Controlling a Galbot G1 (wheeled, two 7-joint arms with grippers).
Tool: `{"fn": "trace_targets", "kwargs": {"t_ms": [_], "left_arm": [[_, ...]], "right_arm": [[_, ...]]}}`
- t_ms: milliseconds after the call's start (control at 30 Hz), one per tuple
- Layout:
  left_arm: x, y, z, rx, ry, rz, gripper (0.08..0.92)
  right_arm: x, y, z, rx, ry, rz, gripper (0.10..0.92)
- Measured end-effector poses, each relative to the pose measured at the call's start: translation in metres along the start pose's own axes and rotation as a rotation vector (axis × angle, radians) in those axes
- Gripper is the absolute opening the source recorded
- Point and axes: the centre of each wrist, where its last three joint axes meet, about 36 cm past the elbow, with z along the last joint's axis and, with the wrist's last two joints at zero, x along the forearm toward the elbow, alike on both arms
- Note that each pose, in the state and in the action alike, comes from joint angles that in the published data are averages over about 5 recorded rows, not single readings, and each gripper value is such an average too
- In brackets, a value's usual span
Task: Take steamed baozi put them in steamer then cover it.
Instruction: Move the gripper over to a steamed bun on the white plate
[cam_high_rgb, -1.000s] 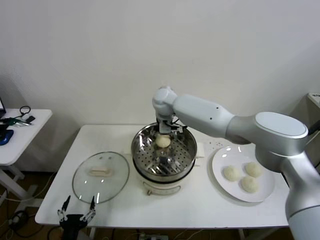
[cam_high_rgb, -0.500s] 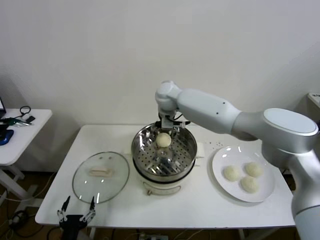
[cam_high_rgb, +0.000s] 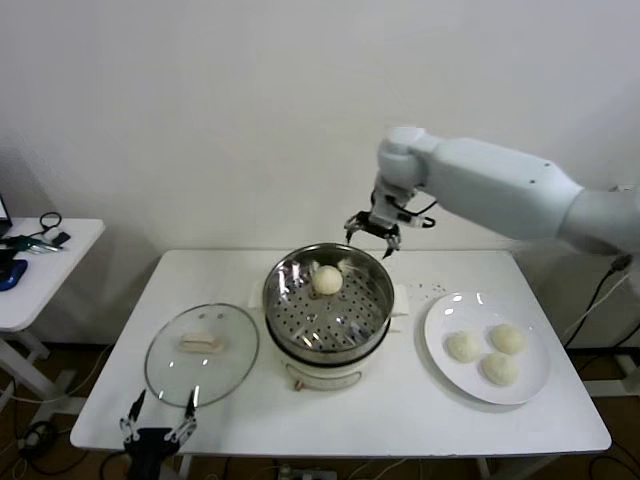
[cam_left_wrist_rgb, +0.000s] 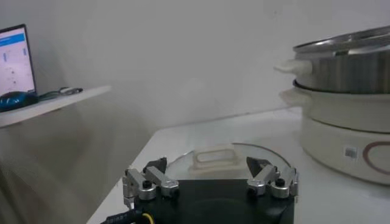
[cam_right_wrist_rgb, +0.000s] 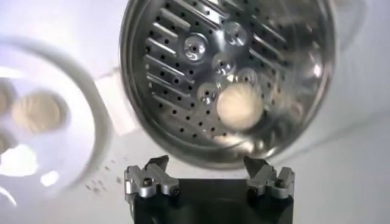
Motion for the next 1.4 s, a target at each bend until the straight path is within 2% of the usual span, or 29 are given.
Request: {"fn": "trace_targets", "kwargs": {"t_ms": [267,533,967,1400], "left_arm": [[-0.001,-0.003,-0.009,0.001,-0.024,0.008,0.823],[-0.001,-0.005,-0.011,0.0,-0.023,0.012,0.823],[0.003,-0.003,-0.007,-0.003,-0.009,0.0,0.823],[0.004,-0.003,-0.002,-0.011,0.0,-0.007,0.823]], "right_arm": [[-0.001,0.09,0.049,-0.45,-0.02,0.018,0.823],[-0.038,0.168,0.072,-0.749,-0.051,-0.041,0.823],[-0.118,0.237,0.079,-0.897,-0.02,-0.169,0.823],[-0.167,0.255,0.072,-0.935,-0.012,-0.23,0.823]]}}
